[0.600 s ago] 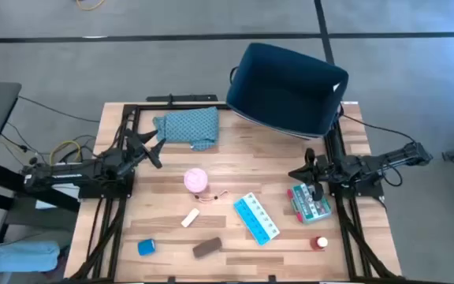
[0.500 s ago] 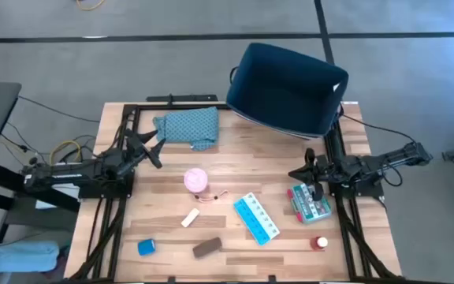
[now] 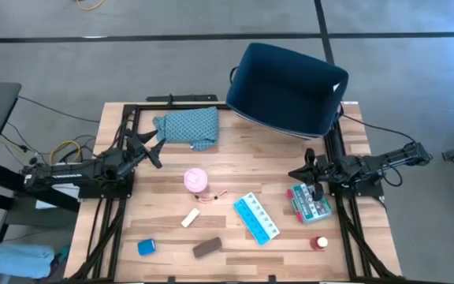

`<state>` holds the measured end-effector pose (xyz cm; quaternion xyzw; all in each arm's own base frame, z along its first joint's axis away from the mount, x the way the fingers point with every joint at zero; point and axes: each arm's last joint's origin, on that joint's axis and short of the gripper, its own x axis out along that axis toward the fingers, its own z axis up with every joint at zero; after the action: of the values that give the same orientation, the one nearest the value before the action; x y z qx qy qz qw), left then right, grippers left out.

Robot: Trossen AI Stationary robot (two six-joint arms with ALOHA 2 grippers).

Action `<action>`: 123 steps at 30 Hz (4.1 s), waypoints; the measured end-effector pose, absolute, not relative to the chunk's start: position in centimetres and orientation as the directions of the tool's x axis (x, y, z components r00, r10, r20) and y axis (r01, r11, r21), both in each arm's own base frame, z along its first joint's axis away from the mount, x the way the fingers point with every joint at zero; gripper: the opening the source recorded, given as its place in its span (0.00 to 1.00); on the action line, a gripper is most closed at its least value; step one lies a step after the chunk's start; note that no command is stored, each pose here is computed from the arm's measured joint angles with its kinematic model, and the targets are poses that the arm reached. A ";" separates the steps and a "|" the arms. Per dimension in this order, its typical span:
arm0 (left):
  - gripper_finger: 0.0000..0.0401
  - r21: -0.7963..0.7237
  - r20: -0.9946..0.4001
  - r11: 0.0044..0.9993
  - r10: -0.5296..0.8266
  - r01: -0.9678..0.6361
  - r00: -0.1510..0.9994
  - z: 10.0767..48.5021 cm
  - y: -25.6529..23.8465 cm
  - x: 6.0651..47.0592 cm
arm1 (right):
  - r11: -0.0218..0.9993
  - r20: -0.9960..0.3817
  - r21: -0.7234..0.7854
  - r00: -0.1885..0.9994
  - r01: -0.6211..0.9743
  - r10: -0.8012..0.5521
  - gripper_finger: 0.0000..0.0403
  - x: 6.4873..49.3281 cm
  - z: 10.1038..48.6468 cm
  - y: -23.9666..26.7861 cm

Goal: Pick & place medical supplies in basket/bin

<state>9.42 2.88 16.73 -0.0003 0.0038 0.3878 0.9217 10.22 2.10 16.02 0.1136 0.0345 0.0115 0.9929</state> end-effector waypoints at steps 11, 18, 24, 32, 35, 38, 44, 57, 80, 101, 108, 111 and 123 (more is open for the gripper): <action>0.52 0.002 -0.007 0.699 0.715 -0.715 0.699 16.7 2.9 9.4 | 0.974 -0.066 0.226 0.997 -0.015 0.031 0.00 10.2 16.0 2.1; 0.52 0.002 -0.007 0.699 0.715 -0.715 0.699 16.7 2.9 9.4 | 0.974 -0.066 0.226 0.997 -0.015 0.031 0.00 10.2 16.0 2.1; 0.52 0.002 -0.007 0.699 0.715 -0.715 0.699 16.7 2.9 9.4 | 0.974 -0.066 0.226 0.997 -0.015 0.031 0.00 10.2 16.0 2.1; 0.52 0.002 -0.007 0.699 0.715 -0.715 0.699 16.7 2.9 9.4 | 0.974 -0.066 0.226 0.997 -0.015 0.031 0.00 10.2 16.0 2.1; 0.52 0.002 -0.007 0.699 0.715 -0.715 0.699 16.7 2.9 9.4 | 0.974 -0.066 0.226 0.997 -0.015 0.031 0.00 10.2 16.0 2.1; 0.52 0.002 -0.007 0.699 0.715 -0.715 0.699 16.7 2.9 9.4 | 0.974 -0.066 0.226 0.997 -0.015 0.031 0.00 10.2 16.0 2.1; 0.52 0.002 -0.007 0.699 0.715 -0.715 0.699 16.7 2.9 9.4 | 0.974 -0.066 0.226 0.997 -0.015 0.031 0.00 10.2 16.0 2.1; 0.52 0.002 -0.007 0.699 0.715 -0.715 0.699 16.7 2.9 9.4 | 0.974 -0.066 0.226 0.997 -0.015 0.031 0.00 10.2 16.0 2.1; 0.52 0.002 -0.007 0.699 0.715 -0.715 0.699 16.7 2.9 9.4 | 0.974 -0.066 0.226 0.997 -0.015 0.031 0.00 10.2 16.0 2.1; 0.52 -0.348 -0.039 0.905 0.245 -0.243 0.969 16.4 1.4 10.2 | 0.974 -0.066 0.226 0.997 -0.015 0.031 0.00 10.2 16.0 2.1; 0.52 -0.498 -0.072 0.844 0.187 -0.198 0.980 16.2 1.0 10.4 | 0.974 -0.066 0.226 0.997 -0.015 0.031 0.00 10.2 16.0 2.1; 0.52 -0.502 -0.064 0.829 0.248 -0.246 0.967 16.2 1.1 10.5 | 0.974 -0.066 0.226 0.997 -0.015 0.031 0.00 10.2 16.0 2.1; 0.52 -0.420 -0.047 0.806 0.439 -0.417 0.897 16.4 1.6 10.3 | 0.954 0.027 0.270 0.989 0.131 -0.143 0.00 10.2 17.0 1.5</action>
<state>10.28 1.65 16.38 -0.2147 -0.0260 0.2255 0.9499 10.21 1.53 17.04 0.1351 -0.0229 -0.0693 0.9881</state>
